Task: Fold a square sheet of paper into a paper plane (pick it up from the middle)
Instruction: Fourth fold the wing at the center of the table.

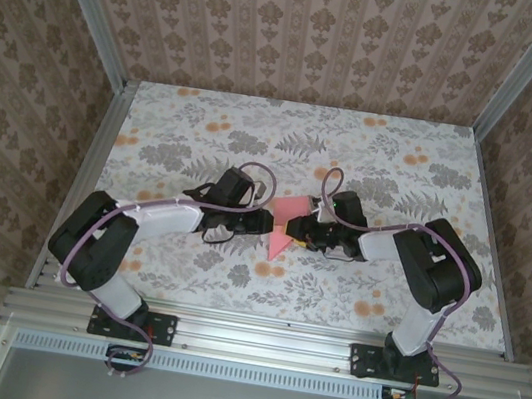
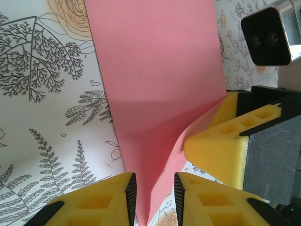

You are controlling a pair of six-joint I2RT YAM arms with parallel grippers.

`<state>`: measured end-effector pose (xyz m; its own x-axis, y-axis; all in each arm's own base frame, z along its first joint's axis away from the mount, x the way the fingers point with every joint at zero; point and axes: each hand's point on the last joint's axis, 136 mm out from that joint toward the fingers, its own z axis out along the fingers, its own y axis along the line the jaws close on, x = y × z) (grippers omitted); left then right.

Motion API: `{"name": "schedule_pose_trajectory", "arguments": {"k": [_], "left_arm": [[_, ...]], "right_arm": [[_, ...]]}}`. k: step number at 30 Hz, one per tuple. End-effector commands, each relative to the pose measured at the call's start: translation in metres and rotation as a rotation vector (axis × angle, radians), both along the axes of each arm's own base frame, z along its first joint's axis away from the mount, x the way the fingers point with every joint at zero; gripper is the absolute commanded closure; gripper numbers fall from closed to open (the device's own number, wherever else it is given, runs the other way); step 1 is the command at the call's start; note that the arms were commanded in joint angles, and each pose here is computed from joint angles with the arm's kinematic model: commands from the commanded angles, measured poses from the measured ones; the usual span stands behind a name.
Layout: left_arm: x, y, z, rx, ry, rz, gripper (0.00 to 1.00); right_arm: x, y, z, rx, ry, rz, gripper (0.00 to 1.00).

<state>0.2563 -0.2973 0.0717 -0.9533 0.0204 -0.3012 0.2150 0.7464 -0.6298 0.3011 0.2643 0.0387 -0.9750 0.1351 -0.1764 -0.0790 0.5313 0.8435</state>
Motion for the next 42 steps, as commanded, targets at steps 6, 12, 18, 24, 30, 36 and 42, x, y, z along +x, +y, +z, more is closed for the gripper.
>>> {"name": "schedule_pose_trajectory", "arguments": {"k": [6,12,18,24,30,36,42], "left_arm": [[0.001,0.004,-0.004,0.035,0.007,0.027,0.7],[-0.01,0.006,-0.002,0.087,-0.038,-0.018,0.66],[-0.025,-0.015,0.001,0.067,-0.072,-0.09,0.64],[-0.039,-0.039,-0.002,0.068,-0.156,-0.2,0.65],[-0.054,-0.052,-0.01,0.062,-0.243,-0.318,0.65],[-0.065,-0.065,-0.025,0.07,-0.309,-0.426,0.63],[-0.064,-0.069,-0.03,0.077,-0.375,-0.474,0.55]], "right_arm": [[-0.001,-0.012,-0.012,-0.107,0.013,-0.062,0.85],[-0.007,-0.026,-0.02,-0.232,0.076,-0.152,0.91],[-0.02,-0.038,-0.021,-0.349,0.138,-0.24,0.92],[-0.028,-0.04,-0.017,-0.378,0.212,-0.334,0.94],[-0.033,-0.049,-0.011,-0.403,0.292,-0.426,0.94],[-0.038,-0.05,-0.009,-0.375,0.368,-0.484,0.94],[-0.041,-0.053,-0.006,-0.366,0.398,-0.516,0.94]]}}
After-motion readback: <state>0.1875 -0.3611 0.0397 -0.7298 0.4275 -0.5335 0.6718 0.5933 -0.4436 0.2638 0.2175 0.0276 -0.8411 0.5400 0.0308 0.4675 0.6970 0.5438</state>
